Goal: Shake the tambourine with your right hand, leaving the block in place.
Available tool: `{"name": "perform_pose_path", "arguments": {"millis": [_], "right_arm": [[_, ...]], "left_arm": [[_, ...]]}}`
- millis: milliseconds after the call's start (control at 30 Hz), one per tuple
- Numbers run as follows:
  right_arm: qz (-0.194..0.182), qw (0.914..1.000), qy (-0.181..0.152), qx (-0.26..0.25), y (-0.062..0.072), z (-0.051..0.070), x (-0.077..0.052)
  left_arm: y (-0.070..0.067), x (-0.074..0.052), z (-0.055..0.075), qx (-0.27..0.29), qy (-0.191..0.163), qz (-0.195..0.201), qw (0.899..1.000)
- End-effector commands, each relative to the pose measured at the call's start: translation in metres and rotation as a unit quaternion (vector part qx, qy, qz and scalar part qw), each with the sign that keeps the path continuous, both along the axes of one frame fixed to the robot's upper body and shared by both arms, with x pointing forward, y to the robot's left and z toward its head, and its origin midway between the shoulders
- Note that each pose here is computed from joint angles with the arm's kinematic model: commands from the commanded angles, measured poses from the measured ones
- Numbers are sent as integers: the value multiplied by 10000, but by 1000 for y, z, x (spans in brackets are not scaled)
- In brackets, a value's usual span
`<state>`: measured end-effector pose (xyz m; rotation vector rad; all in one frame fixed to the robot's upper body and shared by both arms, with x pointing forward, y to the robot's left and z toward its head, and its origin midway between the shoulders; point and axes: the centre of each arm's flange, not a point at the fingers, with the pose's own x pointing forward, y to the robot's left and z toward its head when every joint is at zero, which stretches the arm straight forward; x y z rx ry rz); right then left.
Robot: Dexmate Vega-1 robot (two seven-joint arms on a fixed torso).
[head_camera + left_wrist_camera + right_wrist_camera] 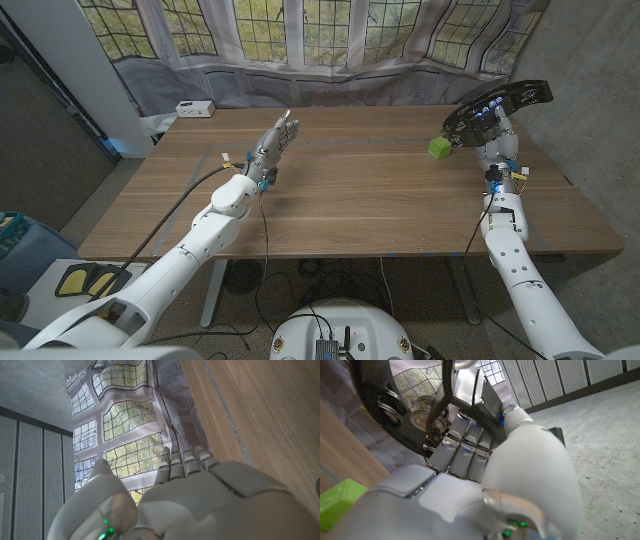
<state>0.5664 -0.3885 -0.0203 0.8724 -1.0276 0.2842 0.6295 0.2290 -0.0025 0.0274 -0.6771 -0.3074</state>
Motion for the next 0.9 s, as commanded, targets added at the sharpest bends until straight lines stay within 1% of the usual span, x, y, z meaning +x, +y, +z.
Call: {"name": "perform_pose_path", "arguments": {"millis": [33,133,200,233,300,400,567,700,733,767,833,900], "right_arm": [[-2281,9437,471,-2348,9,32,-25],[-2627,9232,456,-2767,18,43,-29],[-2765,9135,447,-2951,24,50,-29],[-2853,9068,437,-3074,26,53,-30],[-2993,8960,429,-3251,32,59,-30],[-3426,8674,410,-3584,43,67,-33],[-3695,8373,206,-4025,63,82,-35],[-3949,8043,1,-4440,81,94,-40],[-3997,7949,-53,-4564,86,96,-40],[-4083,7833,-91,-4686,90,99,-42],[-4286,7549,-168,-4962,99,104,-44],[-4469,7223,-249,-5272,109,109,-47]], "left_arm": [[0,-2,-3,0,32,13,10000],[1,-2,-4,-5,35,24,10000],[1,-2,-5,-17,54,28,10000],[1,-2,-6,-16,67,27,10000],[1,-3,-7,-21,88,6,10000],[1,-6,-8,-13,63,31,10000],[5,-10,-7,-59,10,87,9999],[8,-12,-7,-86,-5,137,9999],[8,-12,-7,-94,-6,144,9999],[9,-13,-7,-96,-8,149,9998],[9,-13,-7,-93,-13,149,9998],[9,-13,-7,-84,-7,135,9999]]}}
